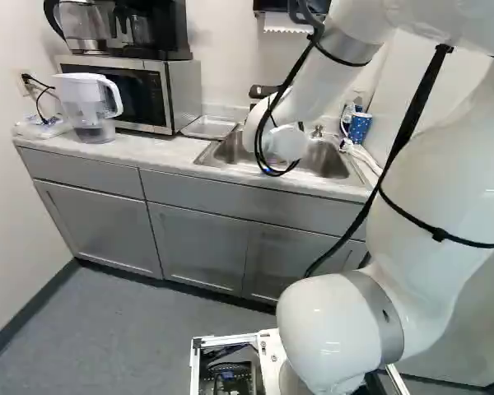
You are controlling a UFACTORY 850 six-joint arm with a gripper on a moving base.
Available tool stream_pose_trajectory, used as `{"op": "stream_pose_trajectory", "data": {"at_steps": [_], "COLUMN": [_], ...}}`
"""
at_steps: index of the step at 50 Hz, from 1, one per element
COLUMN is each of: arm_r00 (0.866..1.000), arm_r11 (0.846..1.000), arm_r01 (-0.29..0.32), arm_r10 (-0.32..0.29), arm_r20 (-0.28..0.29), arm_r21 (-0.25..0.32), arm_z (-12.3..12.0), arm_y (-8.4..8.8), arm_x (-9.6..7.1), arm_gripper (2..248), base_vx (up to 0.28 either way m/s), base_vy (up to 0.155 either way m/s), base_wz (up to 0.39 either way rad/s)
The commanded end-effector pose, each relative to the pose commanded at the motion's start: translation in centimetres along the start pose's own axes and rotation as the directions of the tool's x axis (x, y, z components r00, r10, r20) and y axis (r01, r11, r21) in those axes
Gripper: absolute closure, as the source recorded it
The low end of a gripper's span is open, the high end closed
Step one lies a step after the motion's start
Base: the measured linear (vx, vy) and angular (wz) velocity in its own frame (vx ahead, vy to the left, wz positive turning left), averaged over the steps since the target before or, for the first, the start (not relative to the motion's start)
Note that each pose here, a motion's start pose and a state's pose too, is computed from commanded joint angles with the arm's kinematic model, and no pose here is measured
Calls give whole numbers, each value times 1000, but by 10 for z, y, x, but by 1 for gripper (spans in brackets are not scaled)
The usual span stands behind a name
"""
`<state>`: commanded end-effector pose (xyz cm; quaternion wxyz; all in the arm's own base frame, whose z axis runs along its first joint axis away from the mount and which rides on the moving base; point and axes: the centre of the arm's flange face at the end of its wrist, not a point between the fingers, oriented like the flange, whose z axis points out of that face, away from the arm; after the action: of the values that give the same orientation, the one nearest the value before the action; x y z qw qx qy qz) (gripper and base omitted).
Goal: Rinse the cup and place it in the tray
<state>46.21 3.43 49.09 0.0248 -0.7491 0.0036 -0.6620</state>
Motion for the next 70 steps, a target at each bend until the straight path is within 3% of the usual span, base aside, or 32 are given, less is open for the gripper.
{"op": "stream_pose_trajectory", "data": {"at_steps": [19, 41, 56, 70], "arm_r00": [1000, 999, 991, 964], "arm_r11": [998, 994, 986, 957], "arm_r01": [5, 6, -119, -262], "arm_r10": [-4, -1, 124, 266], "arm_r20": [-7, -52, -42, -24], "arm_r21": [59, 112, 121, 126], "arm_z": [6, 17, 17, 17], "arm_y": [-28, -56, -58, -58], "arm_x": [17, 41, 43, 43], "arm_gripper": [129, 129, 129, 129], "base_vx": [0, 0, 0, 0], "base_vy": [0, 0, 0, 0], "base_wz": [0, 0, 0, 0]}}
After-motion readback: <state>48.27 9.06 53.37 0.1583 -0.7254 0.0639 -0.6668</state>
